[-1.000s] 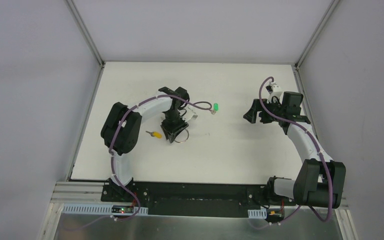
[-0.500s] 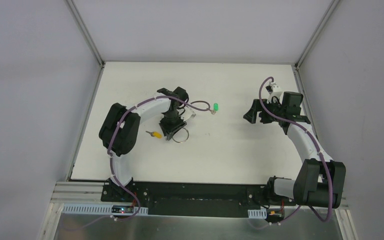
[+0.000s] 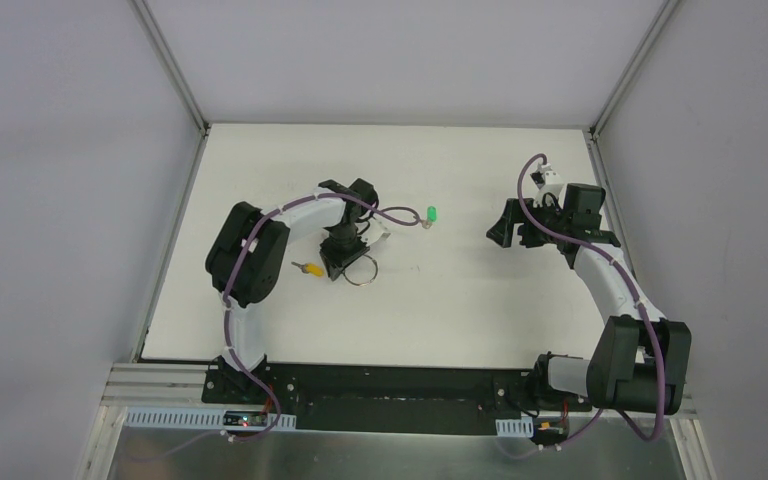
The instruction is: Put the keys on the keyring
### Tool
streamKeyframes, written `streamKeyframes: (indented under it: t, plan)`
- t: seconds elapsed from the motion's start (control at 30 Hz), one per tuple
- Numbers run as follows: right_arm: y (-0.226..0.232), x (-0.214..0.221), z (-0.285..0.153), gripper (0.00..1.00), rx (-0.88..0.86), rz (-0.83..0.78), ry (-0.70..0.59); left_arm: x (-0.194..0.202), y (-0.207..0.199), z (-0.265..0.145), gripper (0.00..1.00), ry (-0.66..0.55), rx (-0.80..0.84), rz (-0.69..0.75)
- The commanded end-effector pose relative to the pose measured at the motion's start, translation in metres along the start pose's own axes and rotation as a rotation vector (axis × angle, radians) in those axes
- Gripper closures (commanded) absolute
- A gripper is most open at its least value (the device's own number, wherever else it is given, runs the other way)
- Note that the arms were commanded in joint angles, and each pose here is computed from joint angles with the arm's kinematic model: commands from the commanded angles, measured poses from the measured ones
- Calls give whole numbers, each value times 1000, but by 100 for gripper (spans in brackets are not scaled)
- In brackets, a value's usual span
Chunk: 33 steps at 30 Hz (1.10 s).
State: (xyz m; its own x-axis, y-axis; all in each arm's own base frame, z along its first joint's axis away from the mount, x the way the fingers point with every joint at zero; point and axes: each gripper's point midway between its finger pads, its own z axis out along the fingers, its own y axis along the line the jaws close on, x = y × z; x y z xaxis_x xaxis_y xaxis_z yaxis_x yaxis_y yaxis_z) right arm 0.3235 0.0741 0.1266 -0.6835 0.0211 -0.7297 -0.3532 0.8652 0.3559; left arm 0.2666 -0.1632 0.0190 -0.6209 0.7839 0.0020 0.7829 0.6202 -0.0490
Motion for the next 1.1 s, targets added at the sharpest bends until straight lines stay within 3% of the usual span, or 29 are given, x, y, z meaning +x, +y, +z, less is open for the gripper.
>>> streamKeyframes:
  t: [0.0,0.17,0.4,0.53,0.8,1.07]
  plan:
    - [0,-4,-1,2,-8,-18,-6,8,2,0,86,23,2,-8]
    - [2,-5,-2,2,-16,-14,-9,8,-1,-17,97,-4,5,7]
    - [4,-6,-3,2,-23,-15,-13,5,-4,-43,97,-62,4,29]
    - [5,-7,-4,2,-26,-17,-17,3,-1,-39,93,-58,-4,29]
    - [5,-7,-5,2,-24,-22,-22,11,7,-28,70,-26,-52,14]
    - [6,-7,-5,2,-27,-23,-21,8,7,-21,69,-24,-47,6]
